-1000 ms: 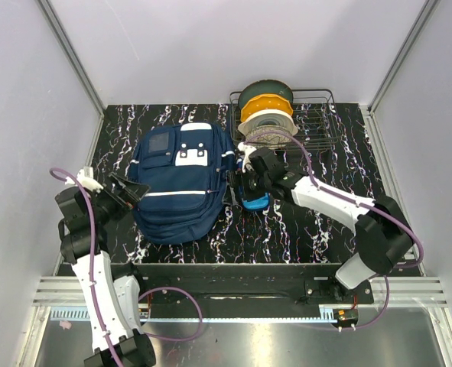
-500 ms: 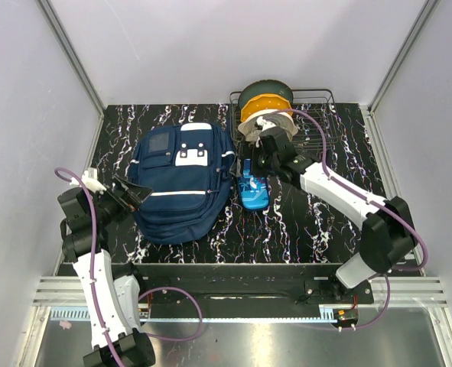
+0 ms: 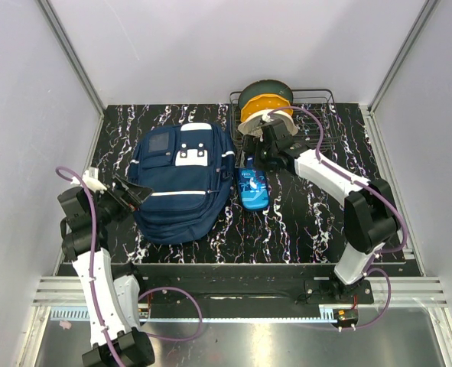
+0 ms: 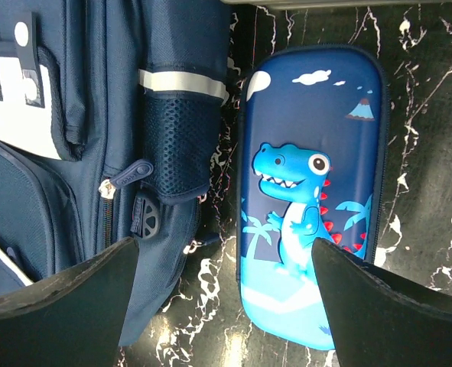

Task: Pack the student bag
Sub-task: Unzip the student bag at the center of the board.

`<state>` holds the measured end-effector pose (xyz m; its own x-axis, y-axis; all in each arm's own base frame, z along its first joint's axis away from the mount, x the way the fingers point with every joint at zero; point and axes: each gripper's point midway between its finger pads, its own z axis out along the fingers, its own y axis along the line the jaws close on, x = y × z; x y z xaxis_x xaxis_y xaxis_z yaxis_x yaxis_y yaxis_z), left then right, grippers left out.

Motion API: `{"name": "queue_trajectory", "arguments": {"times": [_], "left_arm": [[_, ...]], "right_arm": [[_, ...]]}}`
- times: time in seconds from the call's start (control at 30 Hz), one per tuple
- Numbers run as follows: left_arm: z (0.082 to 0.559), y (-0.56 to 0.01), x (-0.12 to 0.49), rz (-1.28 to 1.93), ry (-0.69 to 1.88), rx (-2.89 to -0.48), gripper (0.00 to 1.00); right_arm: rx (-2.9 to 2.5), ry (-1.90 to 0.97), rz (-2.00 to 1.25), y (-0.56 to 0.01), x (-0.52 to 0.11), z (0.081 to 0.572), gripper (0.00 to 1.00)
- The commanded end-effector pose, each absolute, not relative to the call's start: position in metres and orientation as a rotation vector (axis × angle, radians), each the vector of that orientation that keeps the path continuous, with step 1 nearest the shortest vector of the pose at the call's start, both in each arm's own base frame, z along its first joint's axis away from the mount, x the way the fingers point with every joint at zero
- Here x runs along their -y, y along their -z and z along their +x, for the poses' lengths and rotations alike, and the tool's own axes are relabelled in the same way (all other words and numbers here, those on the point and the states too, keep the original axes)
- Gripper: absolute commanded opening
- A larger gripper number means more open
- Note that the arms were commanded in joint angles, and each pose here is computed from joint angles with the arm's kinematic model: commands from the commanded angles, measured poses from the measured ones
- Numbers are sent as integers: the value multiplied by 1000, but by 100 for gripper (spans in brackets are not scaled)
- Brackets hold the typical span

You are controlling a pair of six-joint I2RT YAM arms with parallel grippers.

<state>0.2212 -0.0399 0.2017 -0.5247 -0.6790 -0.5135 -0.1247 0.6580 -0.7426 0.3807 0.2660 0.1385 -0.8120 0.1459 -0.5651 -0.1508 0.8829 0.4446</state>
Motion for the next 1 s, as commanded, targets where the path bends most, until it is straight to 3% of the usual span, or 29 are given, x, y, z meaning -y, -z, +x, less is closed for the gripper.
{"name": "queue_trajectory", "arguments": {"times": [0.0,0.97], "left_arm": [[228,-211,42,-544,841,-1998,99],[230,-209,52,-532,883,-2020,99]], "right_arm": [[-2413,-730,-8,-155,-277,382,99],[-2218,-821,-167,-199,-283,377,96]]}}
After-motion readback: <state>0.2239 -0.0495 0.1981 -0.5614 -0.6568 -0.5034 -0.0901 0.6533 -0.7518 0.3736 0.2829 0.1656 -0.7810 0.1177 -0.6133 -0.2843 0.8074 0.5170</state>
